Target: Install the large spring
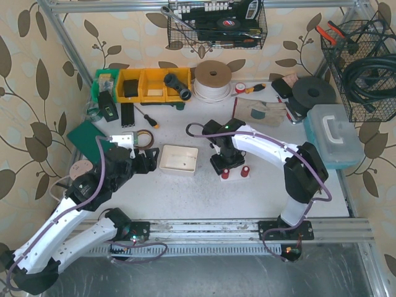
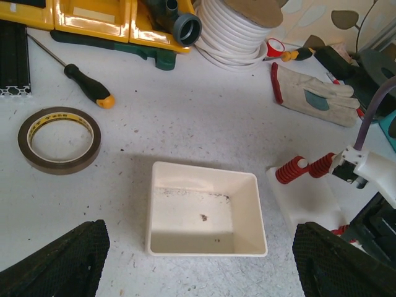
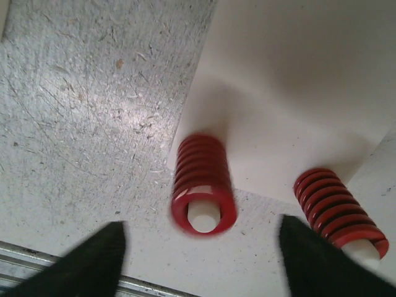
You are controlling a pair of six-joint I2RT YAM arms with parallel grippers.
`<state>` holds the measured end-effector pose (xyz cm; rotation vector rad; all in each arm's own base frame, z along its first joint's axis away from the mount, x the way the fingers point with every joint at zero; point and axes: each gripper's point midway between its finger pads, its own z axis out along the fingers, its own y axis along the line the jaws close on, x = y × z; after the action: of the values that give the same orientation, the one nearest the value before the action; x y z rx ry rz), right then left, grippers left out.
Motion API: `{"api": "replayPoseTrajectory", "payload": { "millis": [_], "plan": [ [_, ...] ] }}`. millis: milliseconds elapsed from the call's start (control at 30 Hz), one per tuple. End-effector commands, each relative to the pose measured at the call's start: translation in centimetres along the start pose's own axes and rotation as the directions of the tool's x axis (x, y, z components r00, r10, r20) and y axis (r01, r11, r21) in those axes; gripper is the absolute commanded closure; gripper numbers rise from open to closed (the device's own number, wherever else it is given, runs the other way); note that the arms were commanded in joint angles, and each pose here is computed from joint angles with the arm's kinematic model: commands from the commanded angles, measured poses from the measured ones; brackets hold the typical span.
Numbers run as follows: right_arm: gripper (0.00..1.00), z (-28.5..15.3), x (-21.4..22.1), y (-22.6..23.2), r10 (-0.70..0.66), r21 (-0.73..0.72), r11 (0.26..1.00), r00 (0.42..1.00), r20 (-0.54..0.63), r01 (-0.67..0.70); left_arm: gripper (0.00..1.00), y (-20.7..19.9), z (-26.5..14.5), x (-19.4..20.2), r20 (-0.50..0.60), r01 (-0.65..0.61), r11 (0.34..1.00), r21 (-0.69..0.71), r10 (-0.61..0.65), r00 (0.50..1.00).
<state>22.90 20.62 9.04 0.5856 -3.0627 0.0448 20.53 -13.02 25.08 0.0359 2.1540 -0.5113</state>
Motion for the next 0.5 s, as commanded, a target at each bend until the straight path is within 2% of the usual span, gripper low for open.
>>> {"api": "replayPoseTrajectory", "payload": {
  "millis": [0, 167, 300, 400, 467],
  "plan": [
    [0.1, -1.3, -0.6, -0.4, -0.005, 0.015, 1.0, 0.997, 0.076, 0.004, 0.16, 0.3, -0.8, -0.8, 0.041, -0.018, 1.0, -0.012, 0.018, 0.999],
    [0.08, -3.1, -1.1, -0.3, -0.009, -0.002, 1.0, 0.992, 0.126, 0.01, 0.15, 0.6, -1.1, -1.3, 0.048, -0.037, 0.999, -0.034, 0.039, 0.998],
    [0.08, -6.1, -2.1, -0.6, 0.004, -0.015, 1.0, 0.967, 0.256, 0.0, 0.15, 1.3, -1.6, -1.9, 0.031, -0.076, 0.992, -0.101, 0.079, 0.996],
    [0.08, -9.2, -3.5, -1.9, 0.019, 0.013, 1.0, 0.898, 0.439, -0.028, 0.14, 1.6, -1.6, -2.5, 0.041, -0.104, 0.986, -0.131, 0.11, 0.993],
    [0.08, -11.8, -4.4, -3.4, 0.022, 0.053, 0.997, 0.819, 0.573, -0.064, 0.13, 2.4, -1.3, -2.8, 0.061, -0.11, 0.977, -0.185, 0.123, 0.991]
  ]
}}
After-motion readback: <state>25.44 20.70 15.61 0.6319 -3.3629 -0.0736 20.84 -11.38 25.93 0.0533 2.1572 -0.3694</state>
